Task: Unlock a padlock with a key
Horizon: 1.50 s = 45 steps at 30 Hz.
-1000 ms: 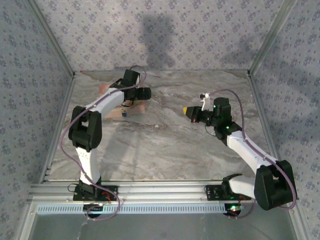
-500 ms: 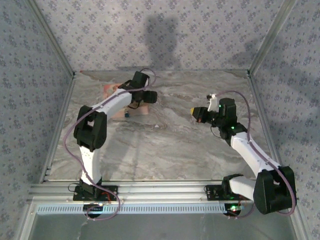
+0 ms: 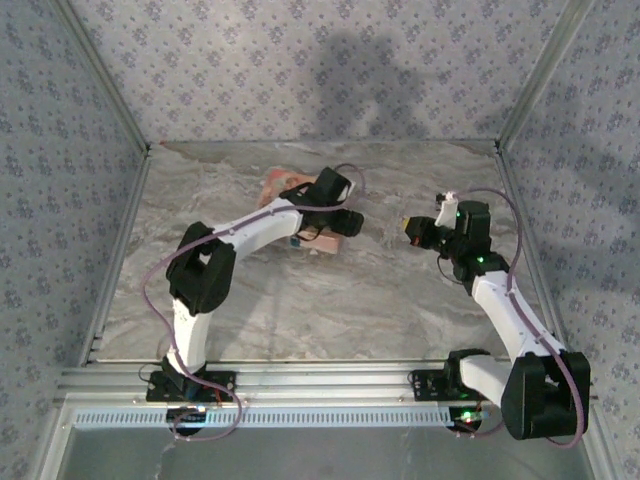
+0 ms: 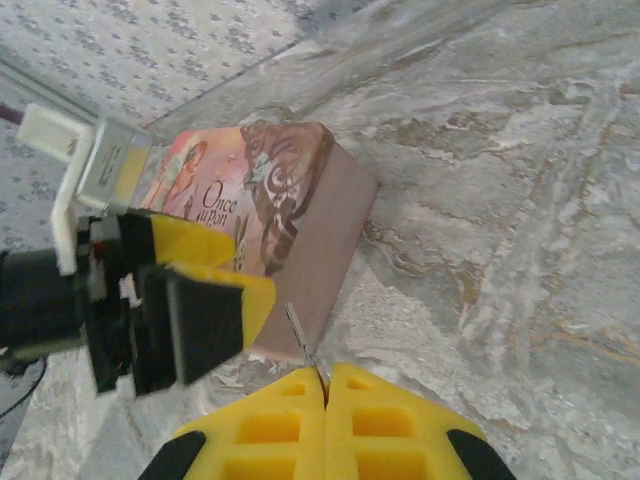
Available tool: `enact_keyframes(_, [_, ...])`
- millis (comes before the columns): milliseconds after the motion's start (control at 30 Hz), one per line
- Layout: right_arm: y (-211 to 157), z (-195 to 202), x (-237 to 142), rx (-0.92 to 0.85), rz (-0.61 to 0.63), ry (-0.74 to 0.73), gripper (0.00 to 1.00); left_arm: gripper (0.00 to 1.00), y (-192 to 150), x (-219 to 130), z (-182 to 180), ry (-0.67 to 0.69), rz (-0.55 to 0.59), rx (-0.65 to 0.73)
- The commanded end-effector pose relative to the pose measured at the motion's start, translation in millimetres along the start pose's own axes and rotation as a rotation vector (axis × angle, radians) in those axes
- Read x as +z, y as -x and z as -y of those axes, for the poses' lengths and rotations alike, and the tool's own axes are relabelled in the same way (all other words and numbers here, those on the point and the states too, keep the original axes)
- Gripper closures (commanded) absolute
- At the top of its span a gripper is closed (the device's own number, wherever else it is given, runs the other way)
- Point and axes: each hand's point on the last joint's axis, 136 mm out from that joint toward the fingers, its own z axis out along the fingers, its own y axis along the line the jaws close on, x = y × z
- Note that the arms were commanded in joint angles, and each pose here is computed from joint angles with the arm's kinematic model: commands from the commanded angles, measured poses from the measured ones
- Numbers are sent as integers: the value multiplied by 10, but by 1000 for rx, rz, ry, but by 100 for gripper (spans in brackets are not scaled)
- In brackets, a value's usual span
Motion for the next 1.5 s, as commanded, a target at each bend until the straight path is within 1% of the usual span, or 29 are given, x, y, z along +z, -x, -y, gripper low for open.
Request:
enact_keyframes(0, [-43,59,-35,18,-7,-27,99,20,-445,189,264,-92,-162,30])
enact_keyframes(67, [-46,71,-34,18,-8,-31,99,21,-427,163,349,-111,-158,53])
enact_keyframes(200, [-67,79,-29,20,-12,-32,99,20,-324,42,404,-129,-126,64])
enact_keyframes(300, [-75,63,-13,19,-16,-16,99,18,-141,-169,423,-132,-64,73])
enact_keyframes(400, [-105,43,22,21,-31,3,99,13,82,-446,362,-129,15,62])
enact_keyframes(467, [-119,-20,60,16,-44,37,99,3,189,-632,240,-119,73,40])
enact_keyframes(500, [-133,-41,82,14,-52,50,99,2,219,-718,177,-115,98,25])
enact_keyframes(600, [-180,-162,172,5,-84,103,99,2,246,-962,-114,-97,188,-43])
enact_keyframes(700, [-234,-281,291,-5,-111,150,99,2,153,-1163,-390,-87,276,-85])
enact_keyframes(833, [-315,-504,496,-21,-154,216,99,2,29,-1453,-630,-151,462,-138])
enact_keyframes(900, [-348,-586,603,-27,-174,237,99,2,-48,-1538,-774,-136,516,-164])
enact_keyframes(1033, [-382,-768,842,-27,-193,283,99,2,-262,-1534,-924,-105,522,-151])
enact_keyframes(1133, [-399,-893,1024,-31,-211,316,99,2,-414,-1476,-1037,-124,508,-225])
enact_keyframes(1233, [-425,-936,1223,-27,-233,325,99,2,-562,-1350,-1093,-168,465,-259])
enact_keyframes(1300, [-418,-938,1344,-19,-242,332,99,3,-630,-1266,-1085,-223,450,-275])
enact_keyframes(1367, [-431,-914,1465,-15,-258,328,99,5,-676,-1190,-1068,-276,442,-284])
enact_keyframes(1467, [-489,-835,1591,-14,-288,305,99,10,-748,-1067,-1050,-305,418,-274])
